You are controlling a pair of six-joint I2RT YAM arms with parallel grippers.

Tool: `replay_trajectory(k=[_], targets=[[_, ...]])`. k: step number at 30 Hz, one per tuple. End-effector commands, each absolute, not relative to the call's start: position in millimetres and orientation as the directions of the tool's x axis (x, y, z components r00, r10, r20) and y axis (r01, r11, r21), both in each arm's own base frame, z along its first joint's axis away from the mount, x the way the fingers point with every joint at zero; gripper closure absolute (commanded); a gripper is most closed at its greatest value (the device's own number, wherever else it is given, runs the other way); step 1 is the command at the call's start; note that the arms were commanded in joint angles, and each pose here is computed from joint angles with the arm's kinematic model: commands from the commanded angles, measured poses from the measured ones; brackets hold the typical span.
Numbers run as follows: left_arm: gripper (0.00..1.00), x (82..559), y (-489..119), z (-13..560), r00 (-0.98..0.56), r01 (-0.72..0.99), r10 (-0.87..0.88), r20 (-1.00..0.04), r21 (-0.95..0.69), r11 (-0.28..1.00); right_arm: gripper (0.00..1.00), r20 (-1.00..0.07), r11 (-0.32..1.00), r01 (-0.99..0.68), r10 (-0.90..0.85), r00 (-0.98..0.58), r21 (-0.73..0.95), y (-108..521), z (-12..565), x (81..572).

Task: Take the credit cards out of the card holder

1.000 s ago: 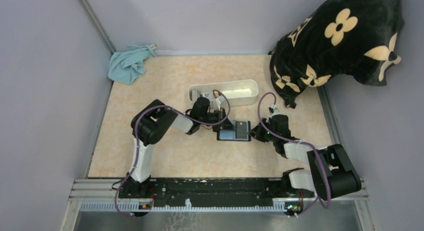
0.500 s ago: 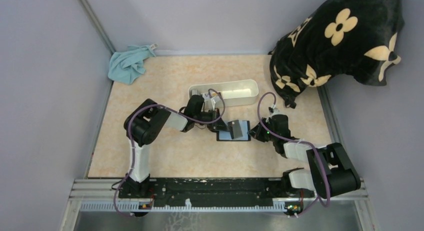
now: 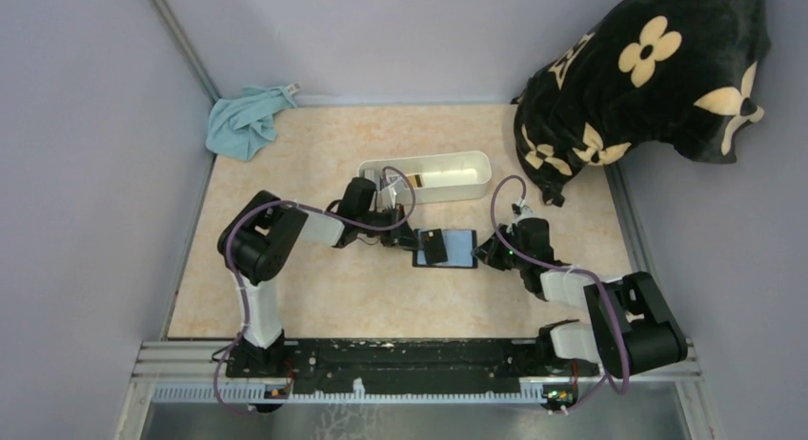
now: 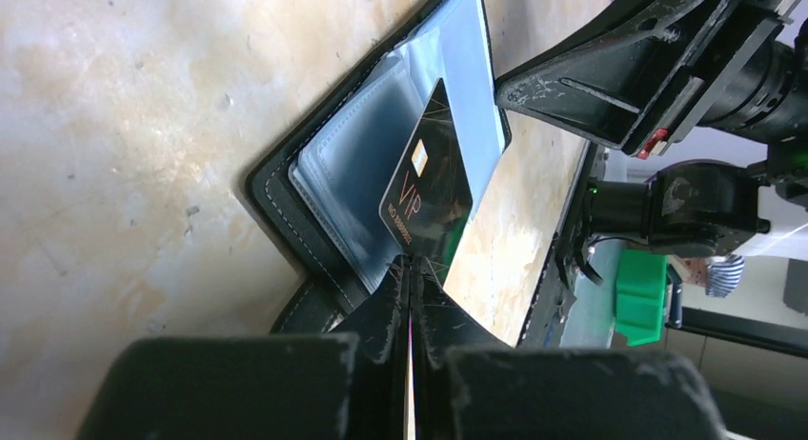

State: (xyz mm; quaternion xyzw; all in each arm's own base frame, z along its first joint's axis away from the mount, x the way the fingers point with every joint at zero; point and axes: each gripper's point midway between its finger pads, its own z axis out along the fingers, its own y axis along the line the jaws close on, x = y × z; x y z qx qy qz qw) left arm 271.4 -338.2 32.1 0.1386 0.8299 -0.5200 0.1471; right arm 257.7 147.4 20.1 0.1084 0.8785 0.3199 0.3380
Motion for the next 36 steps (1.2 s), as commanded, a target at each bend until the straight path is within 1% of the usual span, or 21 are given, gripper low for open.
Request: replay_trajectory(k=[1, 9, 14, 19, 22, 26, 29, 33, 36], targets=[[1.0, 260.7, -321.7, 28.7, -0.969, 0.229, 0.035, -0.243, -0.842, 0.489, 1.0, -0.527, 0.784, -0.024, 0.394, -0.753, 0.62, 146.1, 16.2, 254.9], [1.0, 272.1, -326.6, 79.0, -0.942, 0.309, 0.015, -0.336, -0.848, 0.43, 1.0, -0.533, 0.775, -0.045, 0.39, -0.751, 0.63, 149.1, 19.5, 255.1], [1.0, 274.2, -328.8, 91.3, -0.936, 0.328, 0.016, -0.352, -0.854, 0.403, 1.0, -0.562, 0.738, -0.119, 0.388, -0.73, 0.664, 157.9, 36.6, 255.9], [1.0, 275.8, -329.3, 84.2, -0.94, 0.317, 0.014, -0.342, -0.855, 0.41, 1.0, -0.608, 0.682, -0.226, 0.391, -0.691, 0.695, 168.9, 67.3, 257.5], [1.0, 276.6, -329.3, 70.8, -0.947, 0.297, 0.02, -0.32, -0.854, 0.427, 1.0, -0.632, 0.694, -0.244, 0.38, -0.676, 0.678, 167.6, 74.2, 260.0], [0.99, 274.4, -328.3, 58.3, -0.956, 0.271, 0.021, -0.292, -0.854, 0.445, 0.99, -0.638, 0.708, -0.246, 0.359, -0.681, 0.661, 166.1, 72.3, 260.0], [0.9, 277.5, -323.9, 51.4, -0.954, 0.268, 0.016, -0.299, -0.83, 0.488, 0.95, -0.632, 0.701, -0.252, 0.355, -0.688, 0.668, 168.2, 70.6, 259.0], [0.84, 277.3, -321.1, 47.4, -0.953, 0.27, 0.021, -0.301, -0.817, 0.509, 0.94, -0.628, 0.687, -0.26, 0.36, -0.69, 0.679, 171.4, 71.7, 260.8], [0.81, 274.2, -322.4, 44.2, -0.958, 0.26, 0.028, -0.284, -0.825, 0.501, 0.94, -0.623, 0.679, -0.264, 0.357, -0.696, 0.685, 173.6, 71.2, 261.7]])
